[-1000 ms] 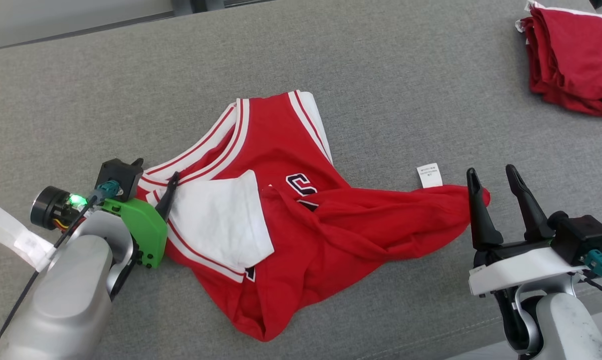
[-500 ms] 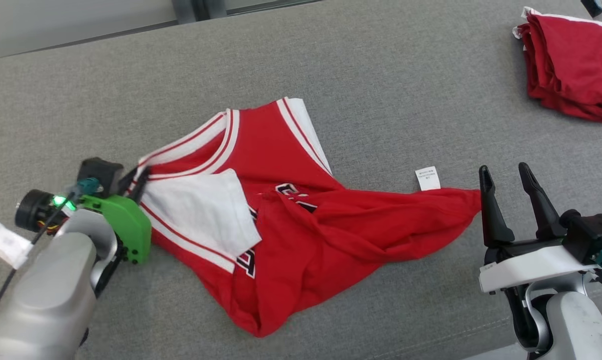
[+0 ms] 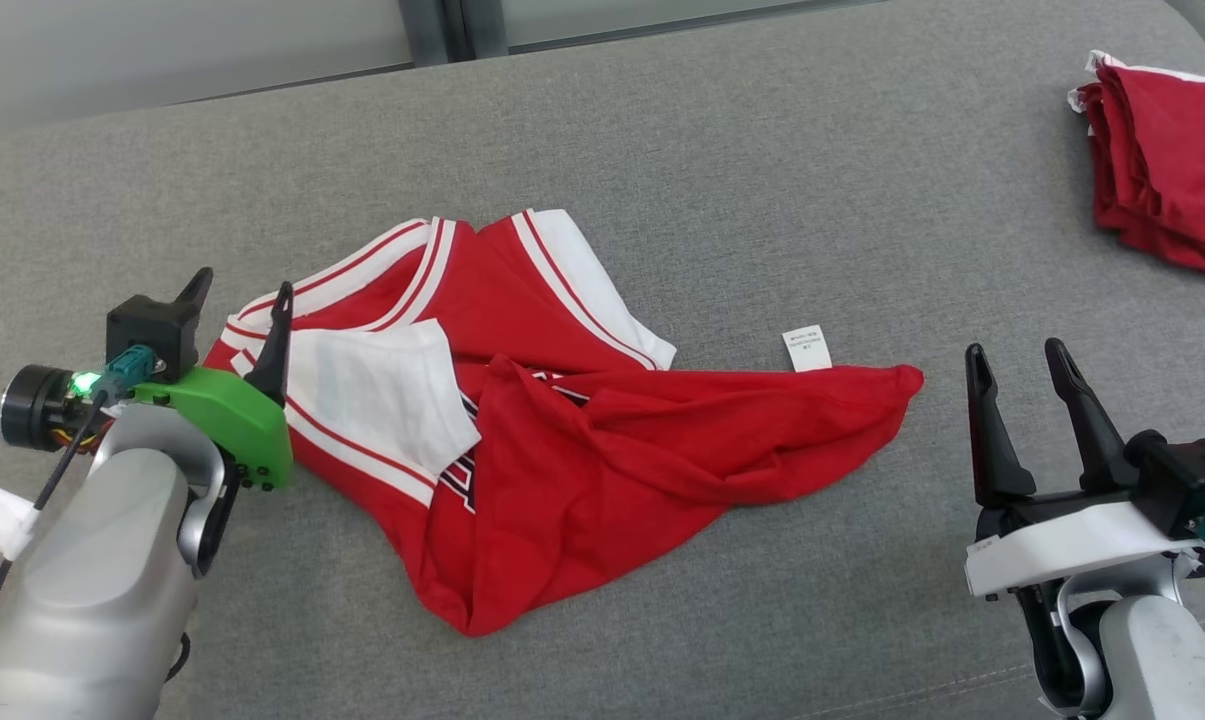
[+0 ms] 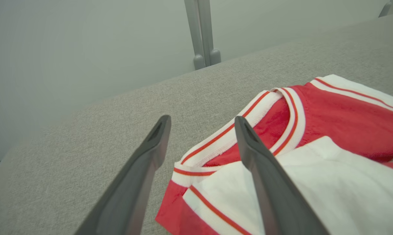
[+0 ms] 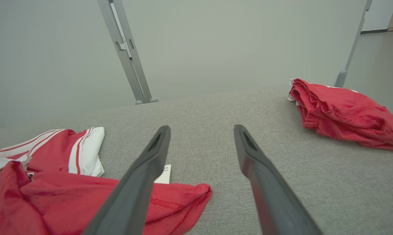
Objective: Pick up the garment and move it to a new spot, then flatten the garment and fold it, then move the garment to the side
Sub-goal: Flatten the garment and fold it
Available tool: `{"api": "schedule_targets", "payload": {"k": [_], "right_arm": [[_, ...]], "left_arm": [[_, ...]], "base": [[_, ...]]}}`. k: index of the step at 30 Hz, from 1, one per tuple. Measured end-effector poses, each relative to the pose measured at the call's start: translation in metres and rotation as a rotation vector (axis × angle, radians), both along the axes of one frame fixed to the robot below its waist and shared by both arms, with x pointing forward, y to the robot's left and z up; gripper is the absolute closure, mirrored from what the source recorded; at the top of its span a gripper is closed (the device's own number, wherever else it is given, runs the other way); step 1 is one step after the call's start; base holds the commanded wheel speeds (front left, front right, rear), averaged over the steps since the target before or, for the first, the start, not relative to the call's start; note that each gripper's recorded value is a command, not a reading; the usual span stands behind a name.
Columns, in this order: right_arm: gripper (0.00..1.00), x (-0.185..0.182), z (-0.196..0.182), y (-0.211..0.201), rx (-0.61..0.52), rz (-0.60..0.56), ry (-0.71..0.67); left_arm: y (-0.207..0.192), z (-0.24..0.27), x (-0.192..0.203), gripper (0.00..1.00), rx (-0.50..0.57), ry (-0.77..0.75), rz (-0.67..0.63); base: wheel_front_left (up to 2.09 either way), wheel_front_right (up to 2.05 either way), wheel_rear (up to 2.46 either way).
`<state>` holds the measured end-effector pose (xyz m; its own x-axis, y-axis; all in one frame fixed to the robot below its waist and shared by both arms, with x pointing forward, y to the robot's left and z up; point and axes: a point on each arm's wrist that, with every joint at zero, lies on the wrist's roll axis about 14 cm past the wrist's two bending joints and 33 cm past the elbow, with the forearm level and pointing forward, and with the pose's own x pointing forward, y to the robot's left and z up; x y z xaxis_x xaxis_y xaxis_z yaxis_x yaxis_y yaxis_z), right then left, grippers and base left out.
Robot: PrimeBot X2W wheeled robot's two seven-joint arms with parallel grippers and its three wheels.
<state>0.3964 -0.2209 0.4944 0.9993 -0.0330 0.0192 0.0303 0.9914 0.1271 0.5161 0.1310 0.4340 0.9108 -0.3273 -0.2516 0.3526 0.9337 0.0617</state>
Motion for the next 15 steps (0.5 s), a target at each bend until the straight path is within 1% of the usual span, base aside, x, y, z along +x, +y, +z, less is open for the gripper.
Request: {"api": "schedule_targets", "payload": {"k": [3,7,10,15], "right_arm": [[0.00,0.001,-0.001,0.002,0.003,0.007,0.003],[0.00,0.001,-0.003,0.003,0.005,0.009,0.010],[0.00,0.000,-0.005,0.003,0.006,0.007,0.016],[0.00,-0.004,-0.006,-0.003,0.005,-0.013,0.022]], "left_arm": [[-0.017,0.012,0.000,0.00,-0.032,-0.038,-0.036],[-0.056,0.016,-0.009,0.00,-0.059,-0.052,-0.145],[-0.082,0.006,-0.020,0.00,-0.053,-0.004,-0.224],[-0.099,-0.015,-0.033,0.00,-0.015,0.070,-0.294]], "base": [[0.00,0.00,0.00],[0.00,0.00,0.00],[0.00,0.00,0.00],[0.00,0.00,0.00]]}}
